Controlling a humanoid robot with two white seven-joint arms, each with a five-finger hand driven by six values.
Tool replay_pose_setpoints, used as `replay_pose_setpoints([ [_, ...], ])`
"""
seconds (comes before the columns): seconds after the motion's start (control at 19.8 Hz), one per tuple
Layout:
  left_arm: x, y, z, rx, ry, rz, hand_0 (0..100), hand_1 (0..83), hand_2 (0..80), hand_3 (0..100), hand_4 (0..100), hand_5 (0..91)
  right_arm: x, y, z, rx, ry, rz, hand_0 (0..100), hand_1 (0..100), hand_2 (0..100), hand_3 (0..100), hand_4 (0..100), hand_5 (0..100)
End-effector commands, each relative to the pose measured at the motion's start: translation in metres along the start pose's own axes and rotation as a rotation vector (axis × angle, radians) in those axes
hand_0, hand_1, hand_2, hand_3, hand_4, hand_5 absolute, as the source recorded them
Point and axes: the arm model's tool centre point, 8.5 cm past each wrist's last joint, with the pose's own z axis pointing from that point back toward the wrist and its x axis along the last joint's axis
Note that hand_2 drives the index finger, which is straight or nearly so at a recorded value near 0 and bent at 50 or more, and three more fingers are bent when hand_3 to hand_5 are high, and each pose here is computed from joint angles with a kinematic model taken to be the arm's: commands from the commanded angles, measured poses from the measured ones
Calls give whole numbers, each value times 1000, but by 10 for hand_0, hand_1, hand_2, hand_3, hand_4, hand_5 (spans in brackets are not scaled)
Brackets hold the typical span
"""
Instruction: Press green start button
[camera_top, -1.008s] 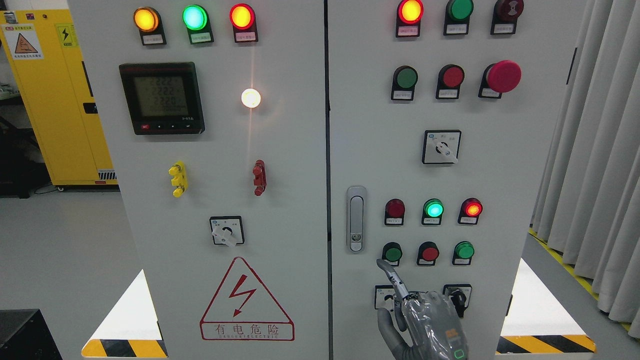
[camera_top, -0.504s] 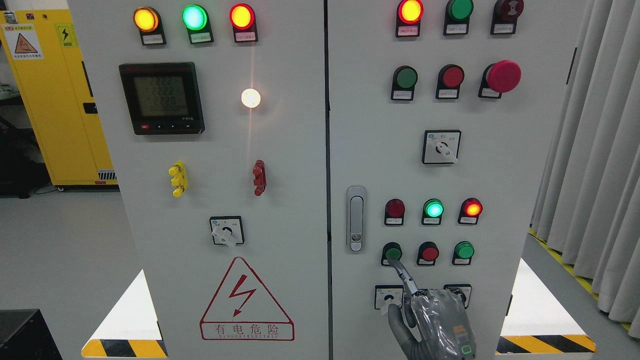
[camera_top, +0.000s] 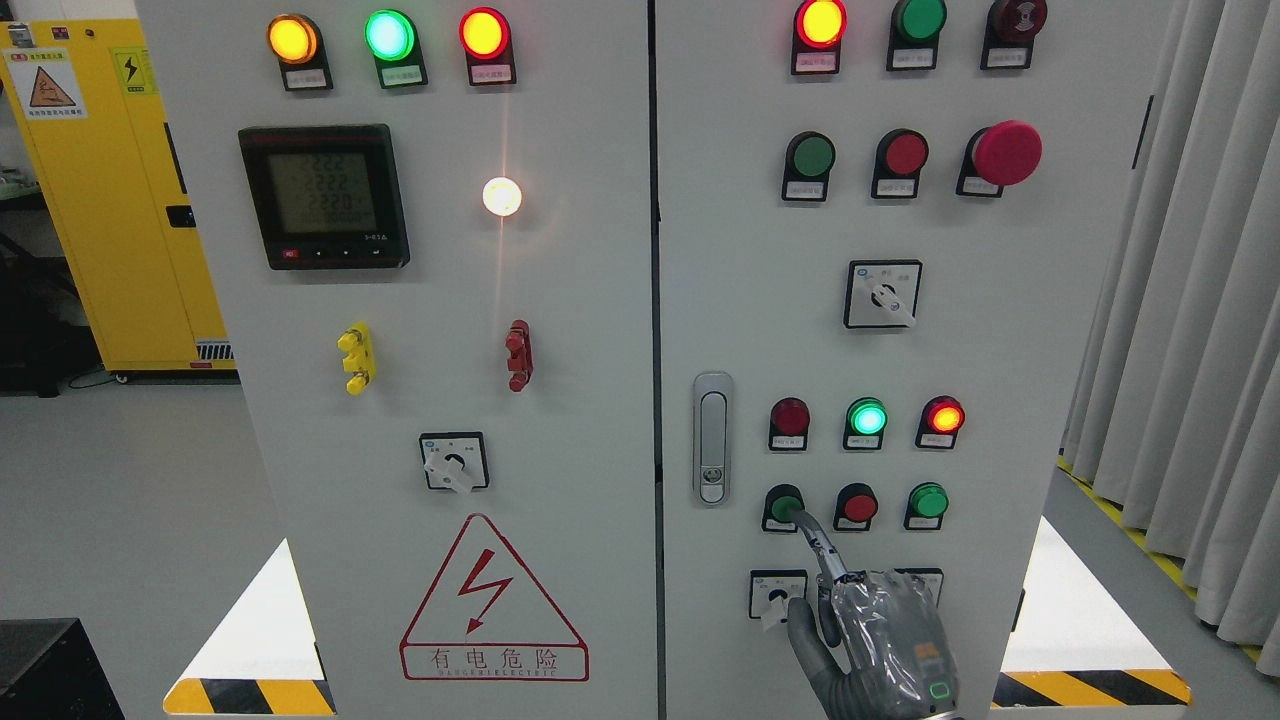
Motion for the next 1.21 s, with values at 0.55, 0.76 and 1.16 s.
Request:
replay_pose_setpoints([
  [0.55,0,0,0,0,0,0,120,556,0,0,0,0,1,15,-6,40,4,-19,823,917,0,1000,1000,1000],
  [0.76,0,0,0,0,0,0,120,556,0,0,0,0,1,13,-6,33,4,-19,827,917,0,1000,1000,1000],
  [1.16,0,0,0,0,0,0,120,556,0,0,0,0,10,3,-4,-6,-21,-18,830,915,0,1000,1000,1000],
])
